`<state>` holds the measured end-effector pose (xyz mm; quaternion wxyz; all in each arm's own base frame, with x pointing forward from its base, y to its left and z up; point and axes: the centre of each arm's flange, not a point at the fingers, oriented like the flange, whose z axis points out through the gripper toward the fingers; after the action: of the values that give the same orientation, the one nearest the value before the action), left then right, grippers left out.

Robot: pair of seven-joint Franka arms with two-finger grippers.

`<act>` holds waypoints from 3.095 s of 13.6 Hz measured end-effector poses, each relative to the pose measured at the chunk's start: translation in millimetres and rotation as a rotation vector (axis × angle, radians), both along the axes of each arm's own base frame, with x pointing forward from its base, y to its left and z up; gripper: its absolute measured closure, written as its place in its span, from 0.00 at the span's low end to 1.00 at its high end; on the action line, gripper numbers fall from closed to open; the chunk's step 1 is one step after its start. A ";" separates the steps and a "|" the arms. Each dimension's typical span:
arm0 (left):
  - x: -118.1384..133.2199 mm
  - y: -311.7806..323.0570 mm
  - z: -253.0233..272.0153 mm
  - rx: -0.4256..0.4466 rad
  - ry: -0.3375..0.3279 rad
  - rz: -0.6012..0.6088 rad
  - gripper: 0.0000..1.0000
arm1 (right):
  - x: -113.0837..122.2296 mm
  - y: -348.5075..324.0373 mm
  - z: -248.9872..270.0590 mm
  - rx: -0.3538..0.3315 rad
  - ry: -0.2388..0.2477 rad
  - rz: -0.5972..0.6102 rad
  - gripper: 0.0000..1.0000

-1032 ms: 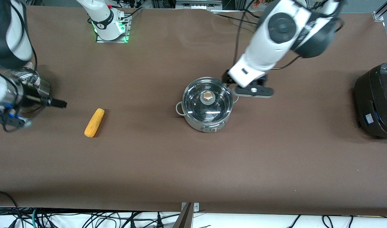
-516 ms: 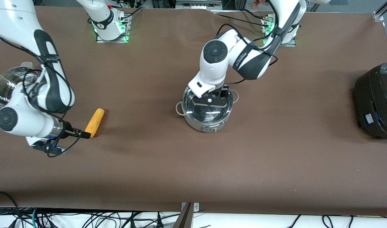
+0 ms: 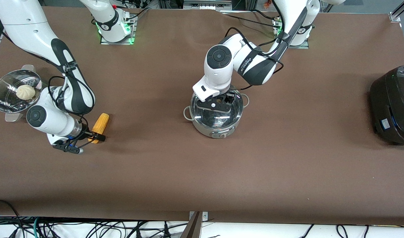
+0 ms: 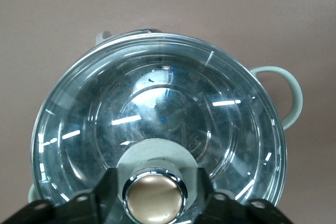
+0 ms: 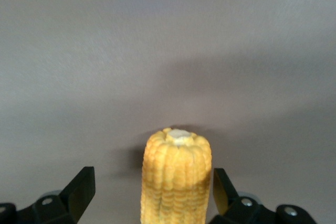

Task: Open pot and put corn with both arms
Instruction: 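Lift the glass lid with the left gripper while the right gripper lifts the corn, then set the lid beside the pot while the right gripper drops corn inside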

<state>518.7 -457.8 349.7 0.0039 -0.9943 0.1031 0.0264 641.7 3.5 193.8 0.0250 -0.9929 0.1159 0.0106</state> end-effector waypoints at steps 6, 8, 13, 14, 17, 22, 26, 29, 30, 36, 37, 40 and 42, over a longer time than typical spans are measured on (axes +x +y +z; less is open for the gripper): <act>6.5 7.1 14.8 0.011 0.008 -0.037 0.50 | -7.7 26.5 5.7 0.022 -0.005 0.054 0.53; 18.2 33.1 55.8 0.058 0.039 0.003 0.50 | -4.5 44.0 62.1 0.030 0.049 0.090 0.53; 78.8 223.7 142.7 0.102 0.194 -0.096 0.50 | -15.4 158.5 296.7 0.099 0.051 0.197 0.55; 94.2 276.7 142.1 0.079 0.213 -0.129 0.50 | -25.0 202.3 321.2 0.121 0.028 0.208 0.60; 120.4 420.8 91.4 0.007 0.226 -0.172 0.50 | -62.9 341.8 325.6 0.162 -0.034 0.235 0.65; 83.0 424.6 -91.2 -0.035 0.115 -0.224 0.50 | -107.0 513.4 224.7 0.133 -0.114 0.254 0.65; 72.5 419.8 -80.7 -0.028 0.094 -0.231 0.24 | -92.0 543.1 150.5 0.131 -0.104 0.268 0.65; 73.9 416.0 34.4 -0.006 0.089 -0.214 0.00 | -93.7 550.1 124.7 0.114 -0.106 0.274 0.65; 68.3 410.7 80.5 -0.013 0.094 -0.174 0.00 | -95.8 553.2 117.2 0.106 -0.112 0.281 0.59; 50.1 402.0 245.4 0.005 0.034 0.265 0.00 | -97.4 551.2 144.8 0.023 -0.112 0.291 0.00; 50.0 400.7 255.1 0.004 0.023 0.289 0.00 | -89.3 535.6 173.4 -0.011 -0.105 0.274 0.00; 51.2 397.4 258.0 0.001 0.026 0.296 0.00 | -29.0 393.3 287.3 -0.095 -0.041 0.238 0.00; 57.2 400.8 247.9 0.001 0.043 0.303 0.00 | 14.9 245.7 337.5 -0.090 0.008 0.138 0.00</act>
<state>575.9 -56.9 597.6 -0.0018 -0.9977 -0.0480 0.0480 656.7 249.2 531.3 -0.0209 -0.9986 0.0478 0.0109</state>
